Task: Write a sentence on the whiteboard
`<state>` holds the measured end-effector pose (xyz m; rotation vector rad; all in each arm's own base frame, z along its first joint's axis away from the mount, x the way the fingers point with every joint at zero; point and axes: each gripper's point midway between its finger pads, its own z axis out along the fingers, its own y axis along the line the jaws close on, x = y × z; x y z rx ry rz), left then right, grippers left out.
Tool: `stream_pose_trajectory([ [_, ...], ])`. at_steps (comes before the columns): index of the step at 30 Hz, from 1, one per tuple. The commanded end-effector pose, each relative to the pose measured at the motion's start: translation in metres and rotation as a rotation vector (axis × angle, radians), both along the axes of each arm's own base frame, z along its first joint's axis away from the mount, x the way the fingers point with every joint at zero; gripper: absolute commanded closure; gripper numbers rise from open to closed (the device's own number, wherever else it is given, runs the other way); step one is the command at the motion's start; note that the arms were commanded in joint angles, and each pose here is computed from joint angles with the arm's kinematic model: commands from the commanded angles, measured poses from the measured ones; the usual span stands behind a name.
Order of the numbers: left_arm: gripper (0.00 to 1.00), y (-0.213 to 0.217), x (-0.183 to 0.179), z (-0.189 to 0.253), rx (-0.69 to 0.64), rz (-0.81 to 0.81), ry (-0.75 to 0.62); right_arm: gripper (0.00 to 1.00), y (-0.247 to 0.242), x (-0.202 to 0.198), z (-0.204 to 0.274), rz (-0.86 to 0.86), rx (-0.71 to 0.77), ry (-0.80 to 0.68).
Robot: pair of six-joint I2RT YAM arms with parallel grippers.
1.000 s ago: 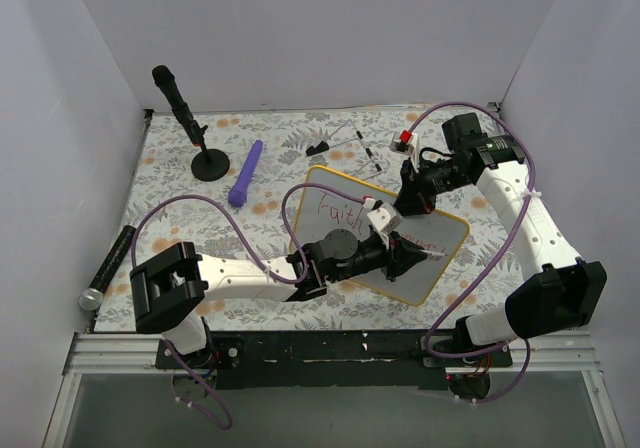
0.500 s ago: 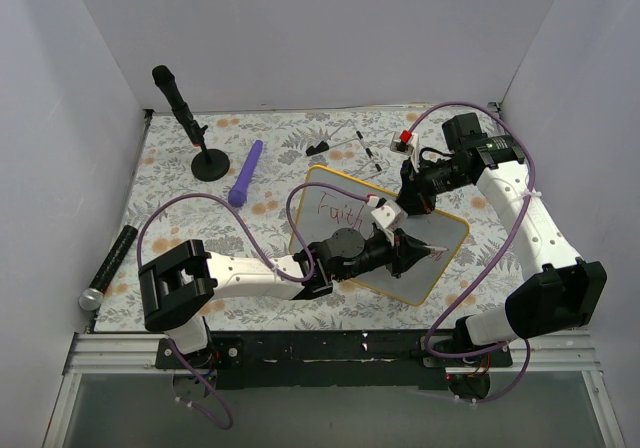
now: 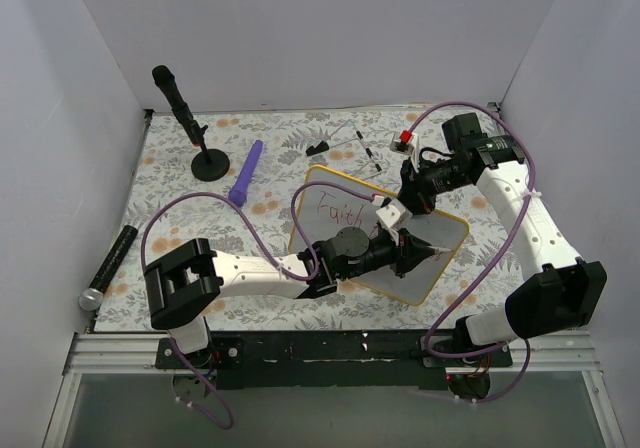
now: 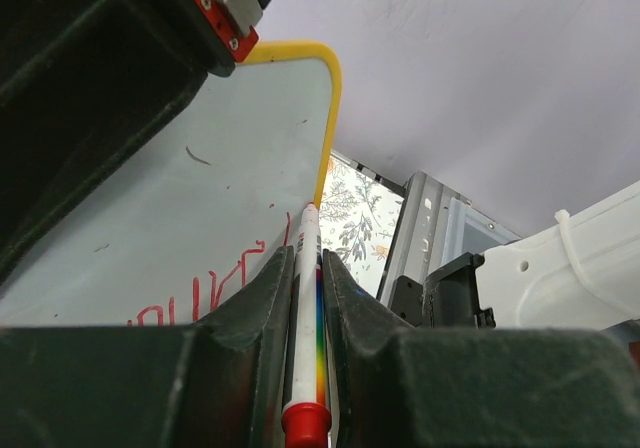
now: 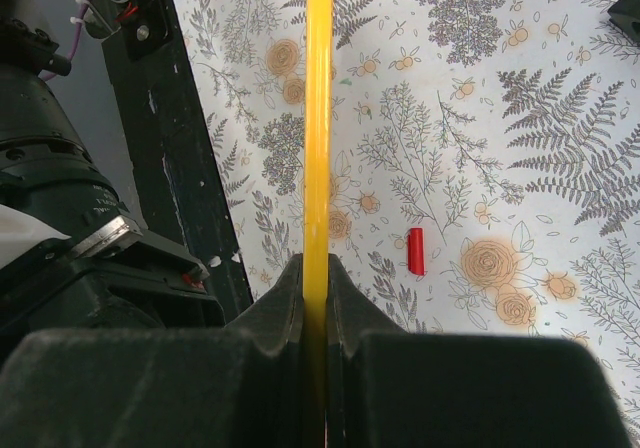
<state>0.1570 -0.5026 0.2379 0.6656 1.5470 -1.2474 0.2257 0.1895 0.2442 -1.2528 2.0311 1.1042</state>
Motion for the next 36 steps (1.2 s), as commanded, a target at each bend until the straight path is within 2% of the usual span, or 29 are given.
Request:
stream_pose_trajectory([
  [1,1.0,-0.007,-0.003,0.018,-0.037,-0.015,-0.016,0.99,0.01,-0.006,0.028,0.046,0.112,-0.073],
  [16,1.0,0.004,0.008,0.016,-0.023,0.062,-0.018,0.99,0.01,-0.006,0.029,0.048,0.113,-0.077],
  [36,1.0,0.017,0.009,0.015,-0.017,0.087,-0.022,0.99,0.01,-0.005,0.027,0.046,0.109,-0.072],
])
